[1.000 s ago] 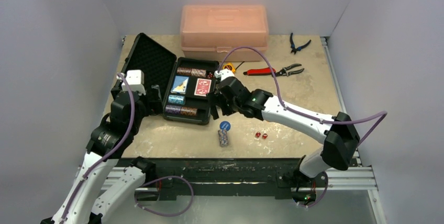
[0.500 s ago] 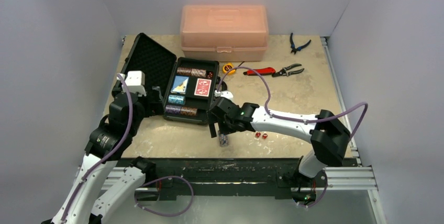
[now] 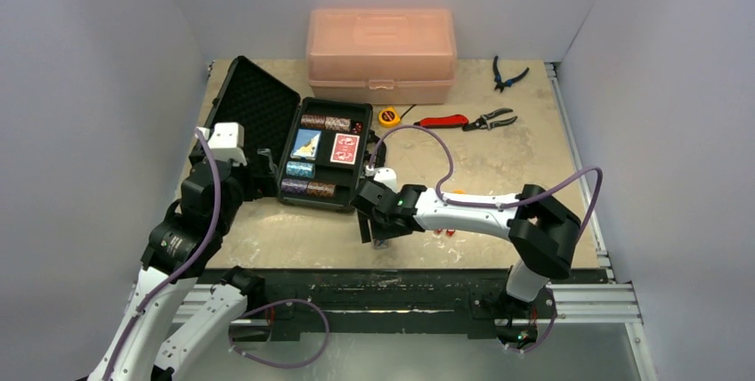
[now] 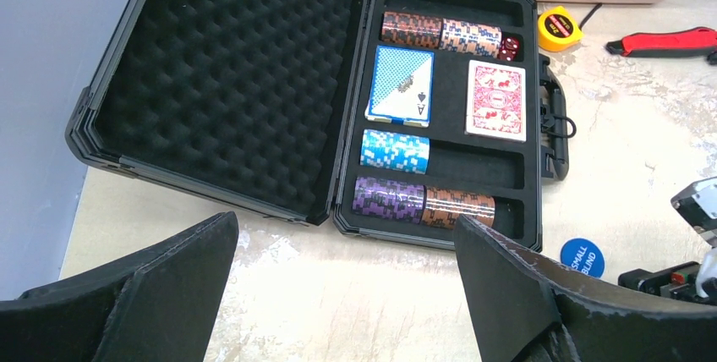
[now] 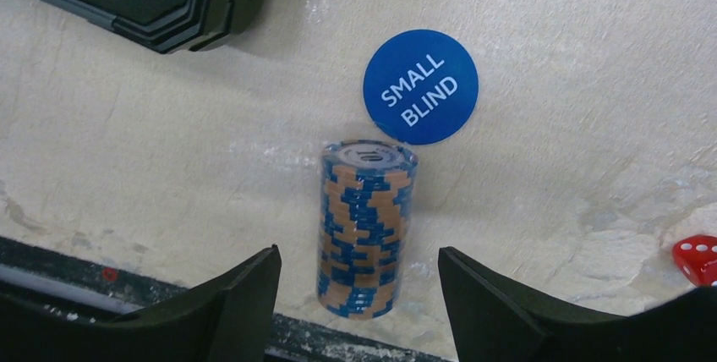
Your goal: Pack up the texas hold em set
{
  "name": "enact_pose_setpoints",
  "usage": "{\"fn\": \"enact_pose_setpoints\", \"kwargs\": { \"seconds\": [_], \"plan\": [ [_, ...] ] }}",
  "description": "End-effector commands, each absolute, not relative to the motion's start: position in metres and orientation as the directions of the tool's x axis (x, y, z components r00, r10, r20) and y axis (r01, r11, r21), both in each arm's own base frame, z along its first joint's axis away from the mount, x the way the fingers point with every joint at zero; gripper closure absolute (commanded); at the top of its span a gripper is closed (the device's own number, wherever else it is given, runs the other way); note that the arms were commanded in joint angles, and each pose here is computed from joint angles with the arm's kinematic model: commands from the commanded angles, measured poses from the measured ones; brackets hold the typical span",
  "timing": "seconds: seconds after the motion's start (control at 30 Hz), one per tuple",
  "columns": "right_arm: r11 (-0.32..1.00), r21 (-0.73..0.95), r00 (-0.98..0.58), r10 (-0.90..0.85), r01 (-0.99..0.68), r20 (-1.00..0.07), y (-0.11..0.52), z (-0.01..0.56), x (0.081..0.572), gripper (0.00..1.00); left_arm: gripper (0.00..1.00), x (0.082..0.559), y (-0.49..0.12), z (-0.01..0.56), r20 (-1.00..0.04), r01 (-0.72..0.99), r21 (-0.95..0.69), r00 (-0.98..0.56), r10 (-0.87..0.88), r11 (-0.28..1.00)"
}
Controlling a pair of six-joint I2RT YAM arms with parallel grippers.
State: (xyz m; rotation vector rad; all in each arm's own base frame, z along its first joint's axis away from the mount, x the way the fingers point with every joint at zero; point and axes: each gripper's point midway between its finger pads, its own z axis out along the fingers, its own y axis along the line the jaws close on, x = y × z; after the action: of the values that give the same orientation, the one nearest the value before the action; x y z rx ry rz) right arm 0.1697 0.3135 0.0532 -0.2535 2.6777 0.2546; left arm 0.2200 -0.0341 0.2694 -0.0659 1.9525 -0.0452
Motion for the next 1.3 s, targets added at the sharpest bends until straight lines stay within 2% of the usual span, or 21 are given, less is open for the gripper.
{"fn": "enact_pose_setpoints", "kwargs": {
  "seconds": [0.0,0.8,0.9,1.07,1.27],
  "plan": [
    [0.974,0.109,-0.872,-0.122,-0.196,-0.474,0.315,0.050,0.180,0.29,0.00,0.224,-0.036,0.277,-0.932,-0.030,-0.086,-0.350,-0.091,0.996],
    [0.964,0.107,-0.884,-0.173,-0.241,-0.435,0.320,0.029,0.174,0.61,0.00,0.227,-0.035,0.272,-0.927,-0.037,-0.074,-0.365,-0.082,0.997],
    [0.963,0.094,-0.884,-0.189,-0.251,-0.429,0.320,0.028,0.173,0.59,0.00,0.227,-0.035,0.272,-0.927,-0.040,-0.072,-0.366,-0.081,0.997],
    [0.962,0.078,-0.881,-0.205,-0.261,-0.426,0.319,0.026,0.174,0.44,0.00,0.227,-0.034,0.272,-0.928,-0.042,-0.068,-0.365,-0.078,0.997],
    [0.960,0.075,-0.880,-0.213,-0.268,-0.424,0.319,0.024,0.174,0.45,0.00,0.228,-0.033,0.271,-0.927,-0.049,-0.063,-0.366,-0.076,0.997]
  ]
}}
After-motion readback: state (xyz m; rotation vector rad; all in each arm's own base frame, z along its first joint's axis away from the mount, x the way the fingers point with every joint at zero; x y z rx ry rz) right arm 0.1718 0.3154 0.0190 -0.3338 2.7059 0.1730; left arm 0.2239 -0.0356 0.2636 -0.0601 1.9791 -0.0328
